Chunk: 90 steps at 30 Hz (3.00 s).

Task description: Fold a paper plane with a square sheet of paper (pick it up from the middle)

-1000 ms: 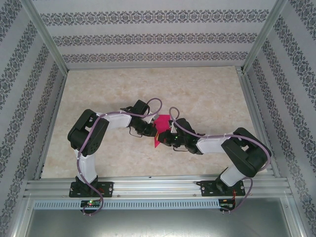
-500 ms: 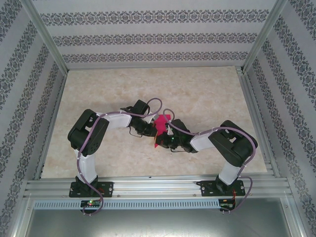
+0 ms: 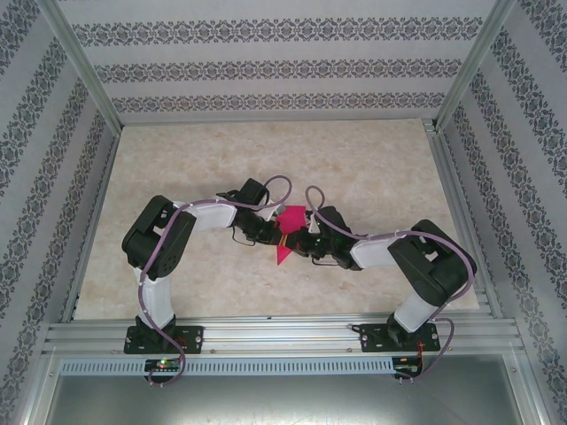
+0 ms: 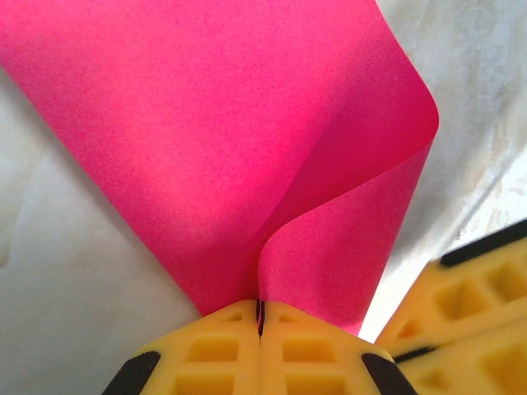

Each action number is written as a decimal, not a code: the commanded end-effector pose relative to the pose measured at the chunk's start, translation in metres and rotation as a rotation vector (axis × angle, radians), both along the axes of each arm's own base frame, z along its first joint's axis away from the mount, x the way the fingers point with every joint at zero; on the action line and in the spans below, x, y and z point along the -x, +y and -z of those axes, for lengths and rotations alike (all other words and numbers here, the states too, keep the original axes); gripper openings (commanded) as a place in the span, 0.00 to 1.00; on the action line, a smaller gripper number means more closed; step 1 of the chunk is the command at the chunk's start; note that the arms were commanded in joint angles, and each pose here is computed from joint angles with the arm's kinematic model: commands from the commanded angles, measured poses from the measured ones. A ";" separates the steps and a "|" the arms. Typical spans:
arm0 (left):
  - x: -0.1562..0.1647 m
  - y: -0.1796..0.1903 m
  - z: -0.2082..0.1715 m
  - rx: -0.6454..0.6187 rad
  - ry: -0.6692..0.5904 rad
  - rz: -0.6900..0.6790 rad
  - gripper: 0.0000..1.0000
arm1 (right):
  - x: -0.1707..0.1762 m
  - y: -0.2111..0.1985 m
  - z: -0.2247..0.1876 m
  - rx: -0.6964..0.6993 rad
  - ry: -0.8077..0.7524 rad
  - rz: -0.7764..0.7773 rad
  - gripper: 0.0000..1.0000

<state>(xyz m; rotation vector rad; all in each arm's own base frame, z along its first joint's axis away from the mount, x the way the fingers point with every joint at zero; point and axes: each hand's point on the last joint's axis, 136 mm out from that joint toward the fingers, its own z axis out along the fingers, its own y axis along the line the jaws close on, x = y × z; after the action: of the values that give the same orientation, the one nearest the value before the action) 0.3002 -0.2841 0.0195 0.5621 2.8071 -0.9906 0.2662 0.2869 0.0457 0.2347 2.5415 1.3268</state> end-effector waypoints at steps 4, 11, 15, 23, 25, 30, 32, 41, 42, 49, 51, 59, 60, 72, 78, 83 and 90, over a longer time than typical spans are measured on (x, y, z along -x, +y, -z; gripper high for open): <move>0.007 0.020 0.029 -0.111 0.048 -0.008 0.02 | -0.006 -0.002 0.006 0.005 0.007 -0.022 0.04; 0.007 0.019 0.028 -0.111 0.045 -0.005 0.02 | -0.001 -0.013 0.038 0.089 0.050 0.006 0.04; 0.008 0.020 0.028 -0.115 0.048 -0.002 0.02 | 0.000 -0.014 0.046 0.076 0.083 0.010 0.05; 0.008 0.020 0.026 -0.116 0.047 0.001 0.02 | -0.013 -0.022 -0.002 0.066 -0.014 0.013 0.07; 0.008 0.020 0.027 -0.118 0.048 0.000 0.02 | -0.018 -0.025 -0.005 0.058 -0.019 0.012 0.07; 0.008 0.020 0.027 -0.116 0.048 -0.002 0.02 | -0.026 -0.025 0.000 0.047 -0.008 0.010 0.07; 0.008 0.019 0.026 -0.115 0.047 -0.001 0.02 | -0.028 -0.026 0.007 0.063 0.003 0.010 0.07; 0.008 0.020 0.026 -0.119 0.047 0.004 0.02 | -0.024 -0.034 0.039 0.119 0.069 0.029 0.07; 0.008 0.020 0.027 -0.119 0.049 0.004 0.02 | -0.026 -0.033 0.032 0.107 0.057 0.028 0.07; 0.009 0.020 0.027 -0.122 0.051 0.008 0.01 | -0.040 -0.044 -0.008 0.053 -0.019 0.037 0.08; 0.009 0.021 0.027 -0.122 0.052 0.007 0.02 | -0.043 -0.046 -0.007 0.051 -0.014 0.031 0.08; 0.009 0.021 0.026 -0.121 0.051 0.005 0.02 | -0.045 -0.048 0.020 0.088 0.048 0.038 0.07; 0.009 0.021 0.026 -0.121 0.051 0.005 0.02 | -0.044 -0.051 0.028 0.110 0.065 0.048 0.07; 0.011 0.023 0.028 -0.132 0.054 0.011 0.01 | -0.047 -0.060 0.001 0.147 0.017 0.065 0.07; 0.010 0.022 0.026 -0.130 0.051 0.009 0.01 | -0.049 -0.053 0.000 0.124 0.022 0.030 0.07; 0.010 0.022 0.025 -0.126 0.050 0.007 0.02 | -0.049 -0.065 0.032 0.205 0.057 0.062 0.06; 0.011 0.024 0.025 -0.134 0.050 0.010 0.01 | -0.044 -0.066 0.031 0.194 0.062 0.061 0.06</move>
<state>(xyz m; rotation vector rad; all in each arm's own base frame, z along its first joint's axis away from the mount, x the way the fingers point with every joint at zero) 0.2997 -0.2829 0.0193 0.5913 2.8152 -0.9724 0.3150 0.2295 0.0176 0.3138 2.6583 1.1038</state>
